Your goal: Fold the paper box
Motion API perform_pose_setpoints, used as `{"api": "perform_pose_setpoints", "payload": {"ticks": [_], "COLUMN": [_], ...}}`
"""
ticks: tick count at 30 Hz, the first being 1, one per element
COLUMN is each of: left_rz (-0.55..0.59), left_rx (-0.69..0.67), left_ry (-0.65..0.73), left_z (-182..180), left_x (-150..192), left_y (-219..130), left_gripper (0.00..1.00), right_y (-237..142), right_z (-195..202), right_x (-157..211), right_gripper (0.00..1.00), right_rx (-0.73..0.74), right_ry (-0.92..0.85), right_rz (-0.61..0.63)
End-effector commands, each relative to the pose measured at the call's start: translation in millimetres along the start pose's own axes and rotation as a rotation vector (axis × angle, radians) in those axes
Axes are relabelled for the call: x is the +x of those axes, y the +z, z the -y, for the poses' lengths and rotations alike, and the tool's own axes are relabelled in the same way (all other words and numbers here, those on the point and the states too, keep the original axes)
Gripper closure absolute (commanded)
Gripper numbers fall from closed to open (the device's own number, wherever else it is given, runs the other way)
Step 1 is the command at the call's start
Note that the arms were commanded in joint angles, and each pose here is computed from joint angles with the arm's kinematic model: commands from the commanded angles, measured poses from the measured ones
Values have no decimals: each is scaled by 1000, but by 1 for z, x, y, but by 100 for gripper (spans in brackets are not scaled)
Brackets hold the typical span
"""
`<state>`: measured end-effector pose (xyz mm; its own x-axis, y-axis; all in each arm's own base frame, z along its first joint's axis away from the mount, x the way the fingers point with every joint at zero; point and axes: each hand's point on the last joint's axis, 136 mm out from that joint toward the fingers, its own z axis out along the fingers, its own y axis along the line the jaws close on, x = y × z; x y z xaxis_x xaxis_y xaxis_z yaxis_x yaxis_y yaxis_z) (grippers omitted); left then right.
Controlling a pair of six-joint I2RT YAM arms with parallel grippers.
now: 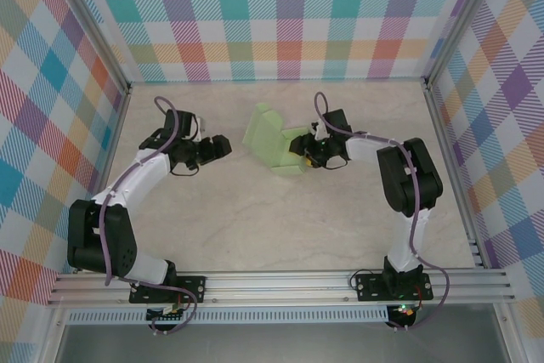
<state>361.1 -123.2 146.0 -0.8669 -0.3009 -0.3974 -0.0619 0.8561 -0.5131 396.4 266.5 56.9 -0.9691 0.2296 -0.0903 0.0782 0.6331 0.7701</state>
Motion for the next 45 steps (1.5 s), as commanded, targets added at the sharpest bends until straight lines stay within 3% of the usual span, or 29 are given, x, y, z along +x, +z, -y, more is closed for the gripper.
{"api": "perform_pose_setpoints", "payload": {"ticks": [1, 8, 15, 21, 30, 35, 39, 44, 45], "left_rz": [50, 115, 101, 65, 59, 78, 49, 88, 99], "left_rx": [66, 83, 85, 139, 163, 156, 135, 134, 122], "left_ry": [15, 46, 75, 203, 306, 335, 329, 326, 323], "left_z": [23, 29, 26, 65, 77, 76, 61, 50, 47], "left_x": [-15, -23, -23, -22, -3, -2, 16, 29, 30], "left_y": [-21, -32, -4, 7, 15, 20, 25, 19, 17], "left_gripper": [18, 17, 17, 17, 17, 17, 17, 17, 17], "right_y": [4, -22, -26, -27, -91, -103, -87, -71, -67], "right_z": [-14, 10, 31, 23, 35, 11, -18, 10, 16], "right_x": [-1, 21, 24, 19, 0, -26, -42, -69, -68], "right_gripper": [38, 29, 32, 31, 30, 31, 34, 40, 46], "right_rx": [-69, 44, 42, 14, 241, 278, 226, 389, 391], "right_ry": [35, 34, 85, 100, -13, -305, -714, -1057, -1128], "right_rz": [11, 20, 25, 34, 236, 242, 93, -92, -147]}}
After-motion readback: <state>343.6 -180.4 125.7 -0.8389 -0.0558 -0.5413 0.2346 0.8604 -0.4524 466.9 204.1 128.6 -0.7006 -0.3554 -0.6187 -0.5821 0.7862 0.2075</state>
